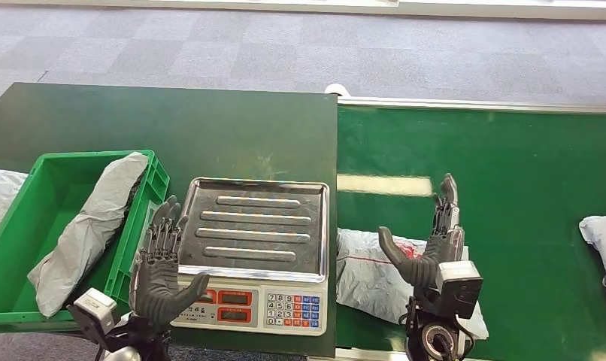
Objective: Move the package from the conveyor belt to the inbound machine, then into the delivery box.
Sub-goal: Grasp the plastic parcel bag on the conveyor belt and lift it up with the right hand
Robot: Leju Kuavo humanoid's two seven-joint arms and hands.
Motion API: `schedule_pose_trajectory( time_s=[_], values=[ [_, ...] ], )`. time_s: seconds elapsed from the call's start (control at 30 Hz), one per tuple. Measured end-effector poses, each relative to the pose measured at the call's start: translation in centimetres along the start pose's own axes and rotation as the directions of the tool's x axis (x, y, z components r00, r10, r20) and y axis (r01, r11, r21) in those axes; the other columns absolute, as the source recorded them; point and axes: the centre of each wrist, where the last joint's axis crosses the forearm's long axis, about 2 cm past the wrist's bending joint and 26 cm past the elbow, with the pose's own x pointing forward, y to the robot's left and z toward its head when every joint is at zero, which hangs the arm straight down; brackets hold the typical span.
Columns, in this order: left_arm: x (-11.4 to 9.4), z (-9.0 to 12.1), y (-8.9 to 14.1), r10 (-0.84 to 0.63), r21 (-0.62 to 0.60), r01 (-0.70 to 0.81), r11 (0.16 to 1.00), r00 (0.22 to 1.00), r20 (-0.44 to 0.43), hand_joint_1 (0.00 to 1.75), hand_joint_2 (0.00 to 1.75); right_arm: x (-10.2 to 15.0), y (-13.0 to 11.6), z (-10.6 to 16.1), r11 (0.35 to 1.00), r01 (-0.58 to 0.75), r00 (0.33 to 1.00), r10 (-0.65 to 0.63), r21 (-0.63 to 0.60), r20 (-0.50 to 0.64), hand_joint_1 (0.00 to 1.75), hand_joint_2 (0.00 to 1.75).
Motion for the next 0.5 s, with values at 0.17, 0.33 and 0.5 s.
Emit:
schedule_pose_trajectory(
  time_s=[0.17, 0.33, 0.5],
  values=[
    [0.0, -0.7, -0.2, 0.049, -0.059, -0.05, 0.997, 0.999, -0.009, 0.0, 1.75, 0.3, 0.4, -1.2, 1.0, 0.001, 1.0, -0.001, -0.003, 0.009, 0.0, 1.75],
    [0.5, -1.0, -0.5, 0.051, -0.093, -0.054, 0.994, 0.998, -0.036, 0.0, 0.44, 0.7, 1.0, -2.0, 1.0, 0.001, 1.0, -0.001, -0.012, 0.011, 0.0, 1.75],
    [2.1, -2.7, -1.0, 0.015, -0.082, -0.021, 0.996, 0.998, -0.065, 0.0, 0.0, 1.0, 1.8, -3.8, 1.0, -0.009, 1.0, 0.009, -0.025, 0.005, 0.0, 1.75]
  ],
)
